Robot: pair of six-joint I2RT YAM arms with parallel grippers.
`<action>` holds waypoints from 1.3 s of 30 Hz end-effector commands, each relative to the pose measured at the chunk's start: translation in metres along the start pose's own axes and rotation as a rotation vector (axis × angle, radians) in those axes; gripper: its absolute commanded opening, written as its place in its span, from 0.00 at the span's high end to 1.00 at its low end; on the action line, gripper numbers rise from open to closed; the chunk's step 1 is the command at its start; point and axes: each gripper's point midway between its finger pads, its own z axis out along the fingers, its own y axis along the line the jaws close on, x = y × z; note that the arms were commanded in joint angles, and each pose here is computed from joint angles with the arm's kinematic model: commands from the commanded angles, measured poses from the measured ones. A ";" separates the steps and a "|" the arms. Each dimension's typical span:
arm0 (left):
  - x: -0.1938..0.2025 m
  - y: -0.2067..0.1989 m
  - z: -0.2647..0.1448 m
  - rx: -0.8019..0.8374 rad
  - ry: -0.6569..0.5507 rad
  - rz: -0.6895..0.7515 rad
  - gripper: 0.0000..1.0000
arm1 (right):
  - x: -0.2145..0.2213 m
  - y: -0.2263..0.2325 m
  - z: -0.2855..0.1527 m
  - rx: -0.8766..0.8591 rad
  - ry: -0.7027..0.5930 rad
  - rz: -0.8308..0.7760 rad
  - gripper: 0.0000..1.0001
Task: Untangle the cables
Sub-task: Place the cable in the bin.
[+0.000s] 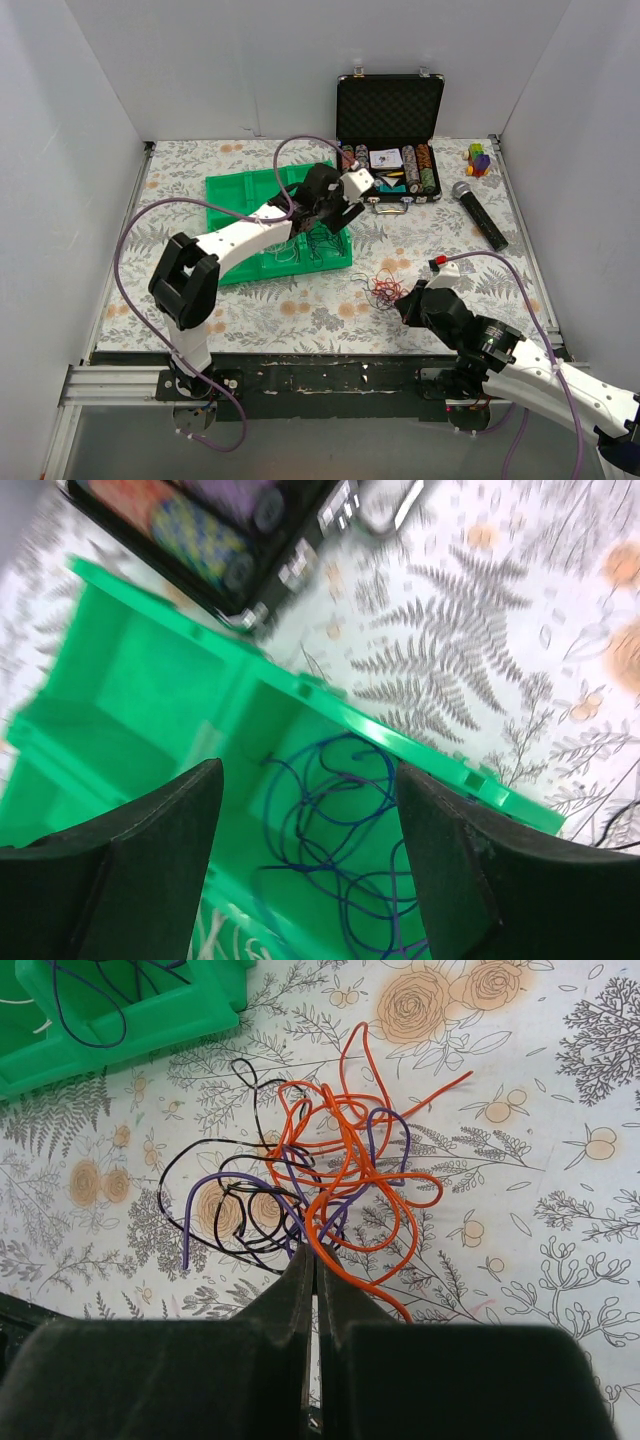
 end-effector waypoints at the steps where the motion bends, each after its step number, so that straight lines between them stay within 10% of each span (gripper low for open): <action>1: -0.059 0.028 -0.047 -0.024 -0.121 -0.004 0.29 | -0.008 0.005 -0.005 -0.003 -0.009 0.012 0.99; 8: -0.082 0.041 -0.069 -0.033 -0.178 0.016 0.21 | -0.007 0.002 -0.007 0.014 0.004 0.002 0.99; 21: -0.008 -0.021 -0.127 0.249 -0.150 0.164 0.44 | 0.011 0.004 -0.001 -0.015 0.061 0.003 0.99; 39: 0.034 -0.033 -0.046 0.166 -0.056 0.219 0.65 | 0.022 0.001 0.001 -0.008 0.098 0.023 0.99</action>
